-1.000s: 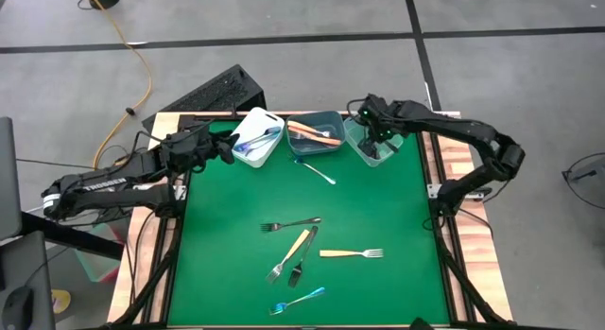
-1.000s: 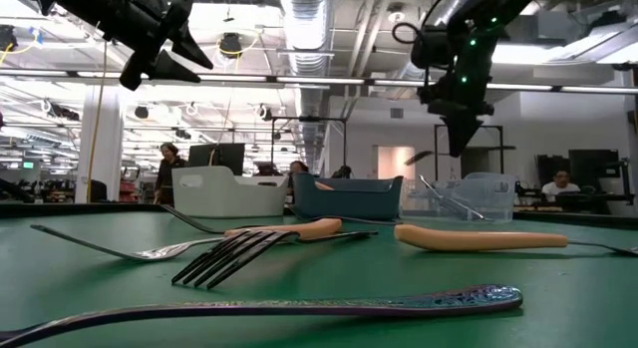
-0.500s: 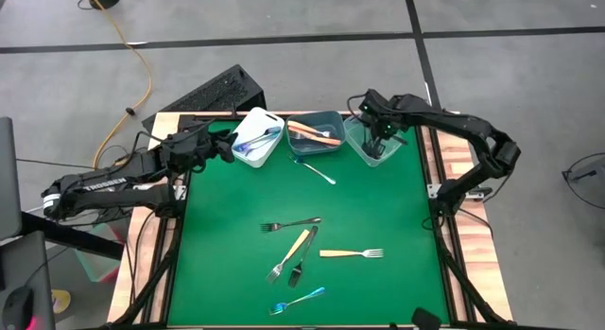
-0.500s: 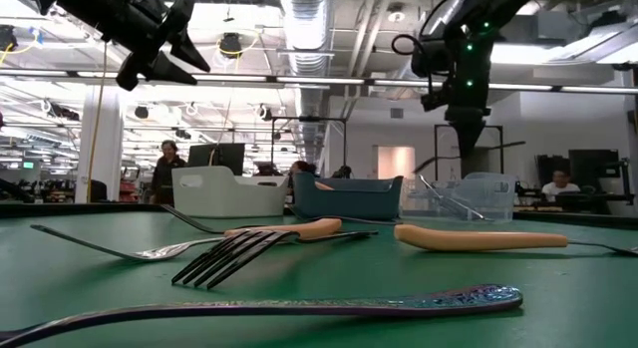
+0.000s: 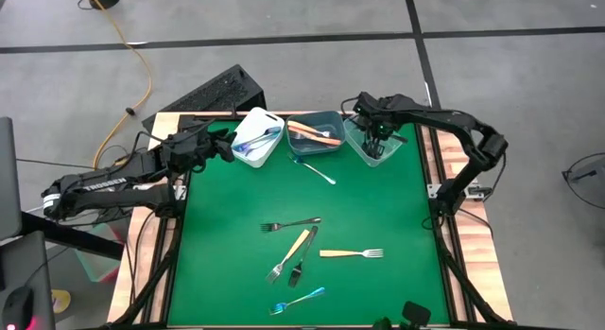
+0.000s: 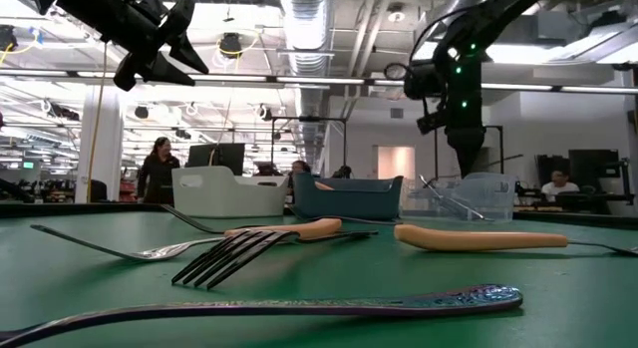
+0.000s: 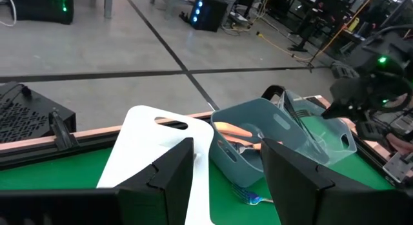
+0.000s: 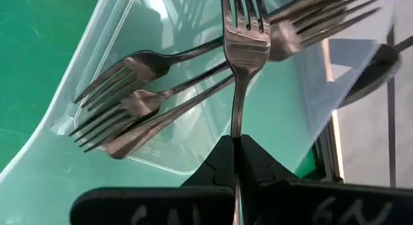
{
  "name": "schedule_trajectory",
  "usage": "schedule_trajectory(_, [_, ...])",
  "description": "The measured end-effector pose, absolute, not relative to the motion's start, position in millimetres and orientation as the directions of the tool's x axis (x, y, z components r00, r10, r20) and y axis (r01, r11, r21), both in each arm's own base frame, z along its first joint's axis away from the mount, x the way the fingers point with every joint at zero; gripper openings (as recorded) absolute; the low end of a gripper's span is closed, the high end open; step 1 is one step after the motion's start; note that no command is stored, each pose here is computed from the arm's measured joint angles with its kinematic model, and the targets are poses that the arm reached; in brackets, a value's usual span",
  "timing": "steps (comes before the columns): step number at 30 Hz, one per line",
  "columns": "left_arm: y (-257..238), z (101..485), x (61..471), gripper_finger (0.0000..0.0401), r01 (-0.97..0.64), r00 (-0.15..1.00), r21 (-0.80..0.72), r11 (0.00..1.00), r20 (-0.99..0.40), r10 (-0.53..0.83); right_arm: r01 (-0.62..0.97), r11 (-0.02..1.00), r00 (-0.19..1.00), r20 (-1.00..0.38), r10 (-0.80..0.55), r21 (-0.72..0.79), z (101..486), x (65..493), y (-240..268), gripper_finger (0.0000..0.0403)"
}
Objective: Sort silverware by color (type)
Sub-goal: Put the black fork into the transparent bin
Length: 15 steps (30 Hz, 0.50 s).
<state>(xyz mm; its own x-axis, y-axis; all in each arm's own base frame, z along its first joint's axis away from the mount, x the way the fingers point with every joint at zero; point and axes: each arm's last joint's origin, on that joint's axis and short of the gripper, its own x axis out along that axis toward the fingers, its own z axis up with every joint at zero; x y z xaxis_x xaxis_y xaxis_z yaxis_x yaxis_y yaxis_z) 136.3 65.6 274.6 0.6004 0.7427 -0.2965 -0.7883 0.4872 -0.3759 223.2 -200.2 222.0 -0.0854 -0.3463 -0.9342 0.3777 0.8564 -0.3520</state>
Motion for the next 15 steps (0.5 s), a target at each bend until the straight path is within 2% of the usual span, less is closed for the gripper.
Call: schedule_trajectory(15, [65.9,274.7,135.9,0.0164,-0.798,0.586,-0.371,0.475,-0.293,0.755,0.351,0.869,-0.065,-0.935,-0.348,-0.348,213.3,229.8,-205.6,0.0009])
